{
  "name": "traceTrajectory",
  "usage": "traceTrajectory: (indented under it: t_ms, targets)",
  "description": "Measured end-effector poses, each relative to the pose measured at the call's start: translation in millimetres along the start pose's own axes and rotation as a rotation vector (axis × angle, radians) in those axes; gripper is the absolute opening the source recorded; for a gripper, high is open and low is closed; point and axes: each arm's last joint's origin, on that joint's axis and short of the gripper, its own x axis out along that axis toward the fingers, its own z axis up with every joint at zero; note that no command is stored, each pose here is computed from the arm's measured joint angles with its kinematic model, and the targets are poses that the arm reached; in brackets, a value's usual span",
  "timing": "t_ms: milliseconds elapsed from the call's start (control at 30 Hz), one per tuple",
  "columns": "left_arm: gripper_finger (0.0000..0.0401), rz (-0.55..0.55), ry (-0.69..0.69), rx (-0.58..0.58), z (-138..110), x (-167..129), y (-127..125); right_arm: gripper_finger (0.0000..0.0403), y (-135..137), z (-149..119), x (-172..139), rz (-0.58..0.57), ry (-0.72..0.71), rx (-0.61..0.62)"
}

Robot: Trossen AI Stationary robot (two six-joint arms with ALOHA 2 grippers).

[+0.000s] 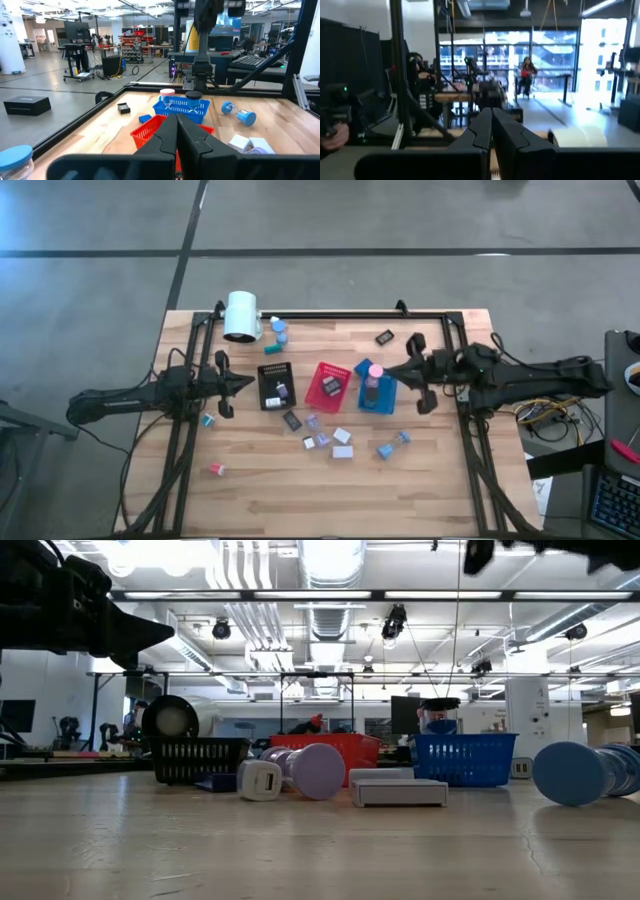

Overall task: Pick & Place Office items
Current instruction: Put the bottom blue hourglass into the blue bin

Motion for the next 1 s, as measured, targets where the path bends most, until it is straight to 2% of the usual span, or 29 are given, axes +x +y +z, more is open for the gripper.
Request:
traceTrajectory:
  t_ms: [100,233,367,600,1000]
  targets:
    - [0.0007,0.000,0.000,0.000,0,0,0,0.0008,0,-22,-17,-0.011,0.014,0.022]
    - [0.0007,0.019,0.000,0.004,0,0,1,0.0008,0,-43,-37,-0.025,-0.062,0.030]
    - [0.0007,0.033,0.001,-0.001,0,0,1,0.0008,0,-66,-51,-0.024,-0.073,0.029]
    - [0.0007,0.033,0.009,-0.026,-1,0,1,0.0008,0,-85,-63,-0.023,-0.102,0.014]
    - [0.0007,0.033,0.011,0.032,-1,0,1,0.0008,1,-101,-64,0.010,0.016,-0.033]
